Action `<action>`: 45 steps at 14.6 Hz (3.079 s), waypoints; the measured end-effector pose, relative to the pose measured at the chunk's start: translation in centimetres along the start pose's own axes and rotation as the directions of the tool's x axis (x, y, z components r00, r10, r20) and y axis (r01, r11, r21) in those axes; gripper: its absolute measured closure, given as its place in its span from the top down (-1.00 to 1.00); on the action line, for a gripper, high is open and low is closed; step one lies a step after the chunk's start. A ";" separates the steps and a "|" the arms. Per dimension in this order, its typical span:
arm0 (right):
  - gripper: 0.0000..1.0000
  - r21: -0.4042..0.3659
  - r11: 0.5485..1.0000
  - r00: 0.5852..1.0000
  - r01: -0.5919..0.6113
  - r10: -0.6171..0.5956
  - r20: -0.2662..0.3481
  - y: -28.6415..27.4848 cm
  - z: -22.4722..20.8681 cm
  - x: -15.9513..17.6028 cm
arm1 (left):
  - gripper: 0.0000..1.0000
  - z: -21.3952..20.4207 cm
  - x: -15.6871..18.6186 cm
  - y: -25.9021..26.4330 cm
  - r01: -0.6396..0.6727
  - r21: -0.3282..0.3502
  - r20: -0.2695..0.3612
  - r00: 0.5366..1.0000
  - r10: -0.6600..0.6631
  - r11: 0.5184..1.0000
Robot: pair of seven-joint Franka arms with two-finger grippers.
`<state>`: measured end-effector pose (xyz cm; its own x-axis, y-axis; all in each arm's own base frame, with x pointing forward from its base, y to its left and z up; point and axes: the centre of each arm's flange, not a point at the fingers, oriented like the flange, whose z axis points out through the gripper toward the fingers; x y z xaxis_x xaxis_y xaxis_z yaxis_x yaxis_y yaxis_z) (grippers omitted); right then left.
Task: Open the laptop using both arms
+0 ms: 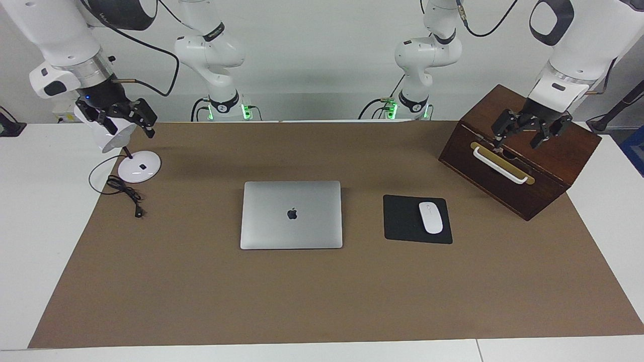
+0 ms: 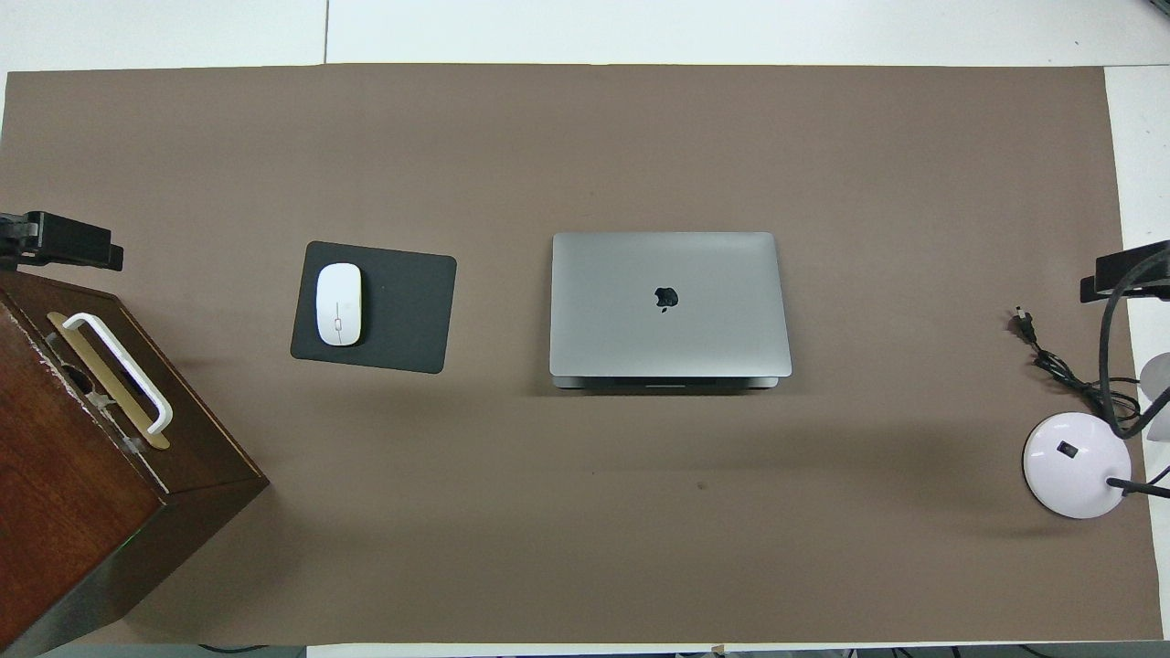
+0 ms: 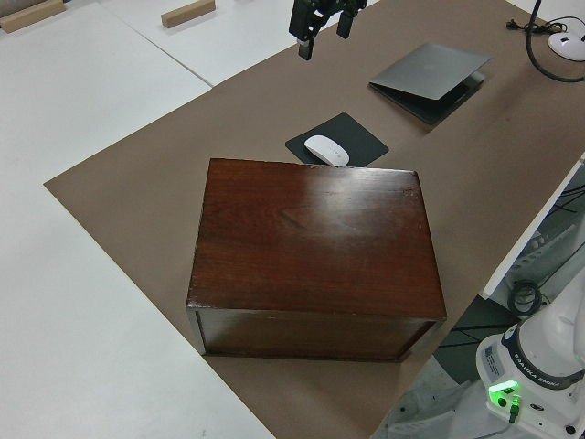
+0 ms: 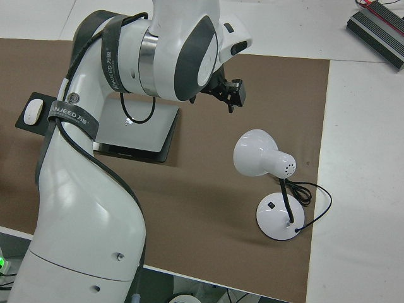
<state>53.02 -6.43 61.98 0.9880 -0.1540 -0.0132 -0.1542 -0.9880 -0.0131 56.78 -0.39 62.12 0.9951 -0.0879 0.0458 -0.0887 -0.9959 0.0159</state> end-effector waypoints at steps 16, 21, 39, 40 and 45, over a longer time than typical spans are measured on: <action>1.00 0.000 1.000 1.000 0.000 0.000 0.000 0.0 0.0 0.0 | 1.00 0.6 -1.0 0.1 0.000 0.000 0.019 1.000 0.000 1.000; 1.00 0.000 1.000 1.000 0.000 0.000 0.000 0.0 0.0 0.0 | 0.79 0.4 -1.1 0.3 -0.002 0.001 0.017 1.000 0.002 1.000; 1.00 0.319 0.936 0.938 -0.146 0.234 -0.257 -7.6 7.0 -3.6 | -0.98 6.6 -2.6 5.8 0.013 -0.075 -0.108 0.994 -0.021 0.997; 1.00 0.361 0.916 0.925 -0.174 0.278 -0.258 -9.9 7.4 -4.3 | -0.98 7.7 -3.4 7.0 0.008 -0.089 -0.128 0.992 -0.019 0.996; 1.00 0.547 0.816 0.858 -0.187 0.406 -0.313 -19.2 12.2 -8.2 | -0.98 11.3 -7.8 13.5 -0.035 -0.112 -0.223 0.975 0.009 0.993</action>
<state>47.75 14.00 50.17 0.7888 -0.5385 0.2963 -0.3167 -0.7693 -0.5549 48.28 -13.33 50.74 0.9592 -0.0901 0.2679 -0.1277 -0.9837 0.1263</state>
